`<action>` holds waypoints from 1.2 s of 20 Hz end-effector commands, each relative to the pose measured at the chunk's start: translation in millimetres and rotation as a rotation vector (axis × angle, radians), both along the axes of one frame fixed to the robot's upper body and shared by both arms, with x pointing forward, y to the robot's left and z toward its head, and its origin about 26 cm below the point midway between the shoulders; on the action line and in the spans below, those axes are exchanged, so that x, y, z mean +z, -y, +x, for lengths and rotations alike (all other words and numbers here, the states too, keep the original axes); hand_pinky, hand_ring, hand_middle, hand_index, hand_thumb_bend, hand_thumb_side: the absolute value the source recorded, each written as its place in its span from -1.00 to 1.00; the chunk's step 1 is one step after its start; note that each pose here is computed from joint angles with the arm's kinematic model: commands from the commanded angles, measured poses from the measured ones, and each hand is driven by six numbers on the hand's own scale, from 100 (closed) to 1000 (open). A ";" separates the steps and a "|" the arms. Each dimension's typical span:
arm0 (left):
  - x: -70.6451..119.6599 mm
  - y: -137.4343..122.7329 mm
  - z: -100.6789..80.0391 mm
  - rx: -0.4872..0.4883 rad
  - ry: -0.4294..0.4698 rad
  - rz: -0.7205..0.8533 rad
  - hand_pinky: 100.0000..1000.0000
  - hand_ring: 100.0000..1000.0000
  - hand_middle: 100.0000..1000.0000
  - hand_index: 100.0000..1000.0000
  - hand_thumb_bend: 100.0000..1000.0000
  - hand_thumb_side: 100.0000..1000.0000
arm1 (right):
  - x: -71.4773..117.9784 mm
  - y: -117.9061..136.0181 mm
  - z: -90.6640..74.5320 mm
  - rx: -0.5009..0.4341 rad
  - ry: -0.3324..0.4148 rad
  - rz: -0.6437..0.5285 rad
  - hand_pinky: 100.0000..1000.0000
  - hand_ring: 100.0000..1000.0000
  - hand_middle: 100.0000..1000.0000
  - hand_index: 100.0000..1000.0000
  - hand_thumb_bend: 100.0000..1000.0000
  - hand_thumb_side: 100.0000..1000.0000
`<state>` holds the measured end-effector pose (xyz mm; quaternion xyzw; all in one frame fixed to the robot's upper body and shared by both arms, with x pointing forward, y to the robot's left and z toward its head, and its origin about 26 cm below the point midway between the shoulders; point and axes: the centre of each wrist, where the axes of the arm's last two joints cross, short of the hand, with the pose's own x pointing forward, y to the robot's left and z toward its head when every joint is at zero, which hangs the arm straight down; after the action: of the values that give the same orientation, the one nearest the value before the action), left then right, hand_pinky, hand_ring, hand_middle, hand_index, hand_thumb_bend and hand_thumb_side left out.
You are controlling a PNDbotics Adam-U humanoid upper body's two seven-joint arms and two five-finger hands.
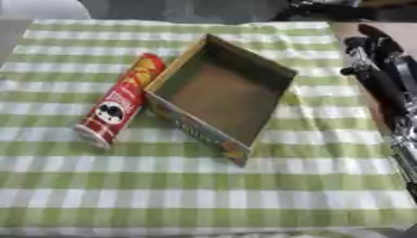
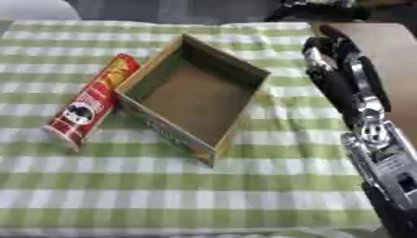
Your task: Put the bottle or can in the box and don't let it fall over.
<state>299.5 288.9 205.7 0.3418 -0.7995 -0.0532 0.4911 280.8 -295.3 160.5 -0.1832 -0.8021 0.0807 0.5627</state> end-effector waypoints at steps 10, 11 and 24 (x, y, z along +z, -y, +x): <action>8.5 6.6 0.8 -0.010 -0.038 0.049 -0.04 0.04 0.24 0.45 -0.85 0.17 | 11.6 2.6 -1.9 0.004 0.032 -0.031 0.29 0.83 0.54 0.86 -1.00 0.24; 9.4 8.4 1.1 -0.012 -0.044 0.054 -0.04 0.03 0.24 0.45 -0.84 0.16 | 11.6 2.5 -1.9 0.005 0.032 -0.031 0.29 0.83 0.54 0.86 -1.00 0.24; 13.5 34.9 3.8 -0.106 -0.202 0.170 0.05 0.11 0.30 0.51 -0.67 0.08 | 10.7 0.8 -1.9 0.014 0.022 -0.031 0.29 0.83 0.54 0.86 -1.00 0.25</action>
<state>304.6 252.2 210.4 0.3201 -0.7550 -0.1685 0.5469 280.8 -294.9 160.2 -0.1821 -0.8001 0.0833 0.5654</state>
